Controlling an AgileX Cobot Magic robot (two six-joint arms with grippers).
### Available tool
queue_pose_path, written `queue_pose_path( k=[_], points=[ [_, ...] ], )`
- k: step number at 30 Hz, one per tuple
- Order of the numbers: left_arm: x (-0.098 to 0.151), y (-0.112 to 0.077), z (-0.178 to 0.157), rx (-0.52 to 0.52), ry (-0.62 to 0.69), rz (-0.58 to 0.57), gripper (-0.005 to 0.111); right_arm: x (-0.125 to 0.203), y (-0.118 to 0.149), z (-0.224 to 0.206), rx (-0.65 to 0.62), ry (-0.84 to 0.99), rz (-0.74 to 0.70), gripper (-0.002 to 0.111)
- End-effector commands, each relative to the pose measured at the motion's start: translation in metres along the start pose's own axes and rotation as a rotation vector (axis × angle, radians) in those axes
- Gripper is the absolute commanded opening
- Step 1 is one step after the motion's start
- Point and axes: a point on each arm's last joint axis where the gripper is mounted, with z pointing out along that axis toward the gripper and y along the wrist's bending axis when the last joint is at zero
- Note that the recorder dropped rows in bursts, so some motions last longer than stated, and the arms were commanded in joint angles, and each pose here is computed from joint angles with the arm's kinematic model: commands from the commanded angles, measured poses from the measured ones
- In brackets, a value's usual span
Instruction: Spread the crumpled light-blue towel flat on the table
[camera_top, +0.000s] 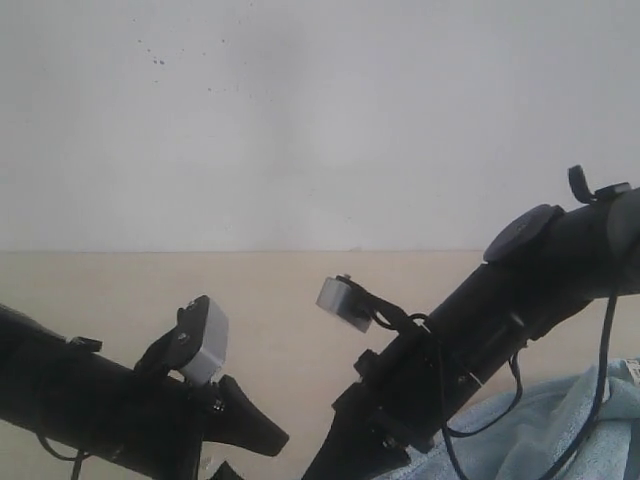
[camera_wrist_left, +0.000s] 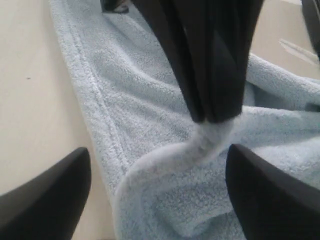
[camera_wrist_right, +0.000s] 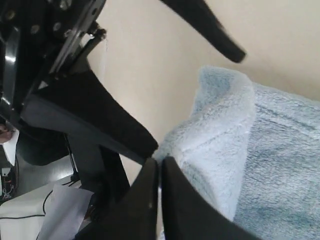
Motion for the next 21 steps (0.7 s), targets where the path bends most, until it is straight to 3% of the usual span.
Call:
queue_pose_path(
  k=[1, 11, 14, 17, 21],
  points=[
    [0.002, 0.000, 0.011, 0.094, -0.041, -0.030, 0.071, -0.001, 0.012, 0.009, -0.016, 0.028, -0.060, 0.000],
    [0.014, 0.000, 0.017, 0.138, 0.009, -0.028, 0.071, -0.001, 0.013, 0.010, -0.019, 0.033, -0.095, 0.000],
    [0.013, 0.001, 0.018, 0.132, 0.003, -0.033, 0.066, -0.001, 0.013, 0.010, -0.020, 0.031, -0.094, 0.000],
    [0.009, 0.003, 0.018, 0.112, -0.041, -0.070, 0.046, -0.001, 0.013, 0.010, -0.020, 0.031, -0.094, 0.000],
    [0.006, 0.000, 0.017, 0.140, -0.072, -0.091, 0.006, -0.001, 0.013, 0.010, -0.020, 0.031, -0.094, 0.000]
  ],
)
